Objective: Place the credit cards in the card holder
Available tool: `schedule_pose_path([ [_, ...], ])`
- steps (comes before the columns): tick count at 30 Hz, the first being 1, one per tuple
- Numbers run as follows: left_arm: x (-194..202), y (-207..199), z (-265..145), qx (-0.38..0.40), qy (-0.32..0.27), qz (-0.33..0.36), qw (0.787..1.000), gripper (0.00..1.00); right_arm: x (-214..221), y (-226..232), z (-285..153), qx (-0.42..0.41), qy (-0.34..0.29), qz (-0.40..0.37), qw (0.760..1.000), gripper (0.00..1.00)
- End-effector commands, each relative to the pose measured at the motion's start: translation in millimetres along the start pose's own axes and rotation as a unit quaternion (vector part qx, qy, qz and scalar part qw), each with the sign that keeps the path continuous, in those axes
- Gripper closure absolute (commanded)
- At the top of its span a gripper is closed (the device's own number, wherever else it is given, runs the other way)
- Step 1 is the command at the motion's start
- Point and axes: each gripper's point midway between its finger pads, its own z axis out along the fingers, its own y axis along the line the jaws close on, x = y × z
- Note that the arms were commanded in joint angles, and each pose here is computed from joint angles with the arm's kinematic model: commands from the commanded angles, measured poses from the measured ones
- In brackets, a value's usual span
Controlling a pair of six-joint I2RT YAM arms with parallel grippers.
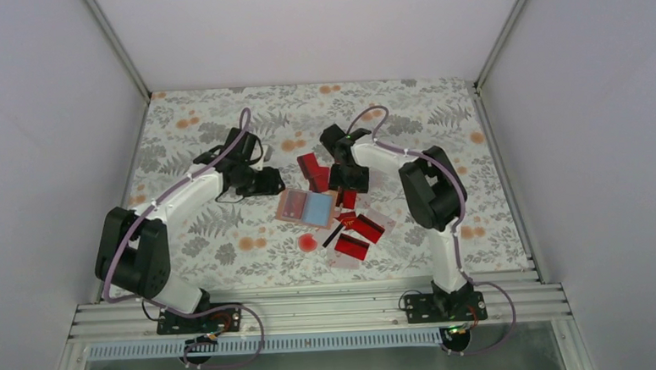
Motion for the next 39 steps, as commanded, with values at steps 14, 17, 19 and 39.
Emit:
schedule_pose_path([
  [14, 7, 9, -3, 0.012, -0.011, 0.007, 1.0, 0.4, 61, -53, 63, 0.086, 0.087, 0.023, 0.992, 0.44],
  [17, 5, 4, -6, 0.024, -0.018, 0.012, 0.999, 0.4, 52, -44, 51, 0.066, 0.073, 0.012, 0.995, 0.44],
  [19, 2, -1, -9, 0.034, -0.023, 0.018, 0.999, 0.4, 47, -41, 39, 0.063, 0.065, 0.009, 0.996, 0.4],
  [39, 6, -3, -12, 0.043, -0.028, 0.022, 0.998, 0.4, 56, -80, -2, 0.084, 0.045, -0.029, 0.995, 0.25],
])
